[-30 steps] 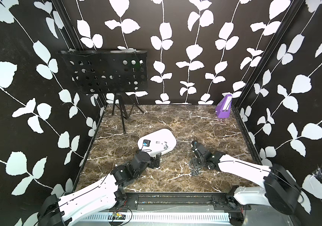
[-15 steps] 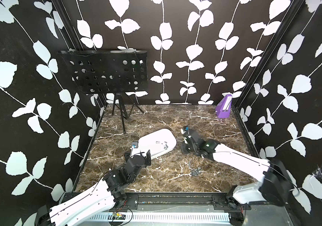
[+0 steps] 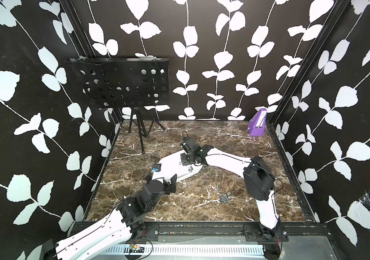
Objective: Put the socket on the desktop into the storage box
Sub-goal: Place the socket head in the storage box, then pick up the socket head from the center of the board.
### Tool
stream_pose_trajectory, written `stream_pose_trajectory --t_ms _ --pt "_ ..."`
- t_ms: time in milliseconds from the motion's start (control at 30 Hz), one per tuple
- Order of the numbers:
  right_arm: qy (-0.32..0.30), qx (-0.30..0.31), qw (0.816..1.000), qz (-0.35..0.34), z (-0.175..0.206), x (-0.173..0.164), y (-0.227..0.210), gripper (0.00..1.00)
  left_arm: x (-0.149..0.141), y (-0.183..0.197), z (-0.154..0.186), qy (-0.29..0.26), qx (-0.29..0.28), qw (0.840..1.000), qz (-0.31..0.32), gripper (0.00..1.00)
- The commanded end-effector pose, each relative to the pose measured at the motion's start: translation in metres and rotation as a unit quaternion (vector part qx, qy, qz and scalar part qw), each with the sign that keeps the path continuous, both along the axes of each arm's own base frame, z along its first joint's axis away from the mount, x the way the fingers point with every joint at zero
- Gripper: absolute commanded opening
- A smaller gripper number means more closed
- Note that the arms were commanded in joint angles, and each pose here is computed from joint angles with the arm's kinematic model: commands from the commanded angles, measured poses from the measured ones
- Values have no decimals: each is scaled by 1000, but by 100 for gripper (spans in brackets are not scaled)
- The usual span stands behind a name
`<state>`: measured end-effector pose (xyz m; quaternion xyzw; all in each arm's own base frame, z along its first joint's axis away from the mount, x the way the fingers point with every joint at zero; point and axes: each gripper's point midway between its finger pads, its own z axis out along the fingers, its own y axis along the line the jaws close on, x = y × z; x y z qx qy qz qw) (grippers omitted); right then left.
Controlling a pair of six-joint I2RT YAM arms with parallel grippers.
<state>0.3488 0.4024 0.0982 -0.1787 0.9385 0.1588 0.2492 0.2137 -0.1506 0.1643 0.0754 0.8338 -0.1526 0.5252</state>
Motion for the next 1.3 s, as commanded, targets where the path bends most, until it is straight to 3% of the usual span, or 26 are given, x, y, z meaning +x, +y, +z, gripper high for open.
stream_pose_trajectory --t_ms 0,267,467,633,767,1000,1267 --pt "-16 11 1000 -3 30 2 5 40 -1 -7 2 -2 -6 1000 -18 98" --pt "-53 -11 999 9 77 -28 -25 46 -8 -27 4 0 -25 997 -70 97" --pt "-106 -55 993 -7 97 -76 -93 45 -17 -56 5 7 -50 988 -144 96" --pt "-103 -72 991 -39 72 -114 -158 44 -25 -80 -1 30 -55 978 -197 93" --pt "-85 -82 991 -56 44 -133 -185 43 -24 -90 -12 53 -42 976 -208 93" --pt "-39 -115 991 -64 -11 -146 -192 40 -22 -100 -28 97 -12 972 -215 92" --pt "-29 -110 991 -75 -39 -138 -178 40 -20 -96 -28 93 -14 975 -203 93"
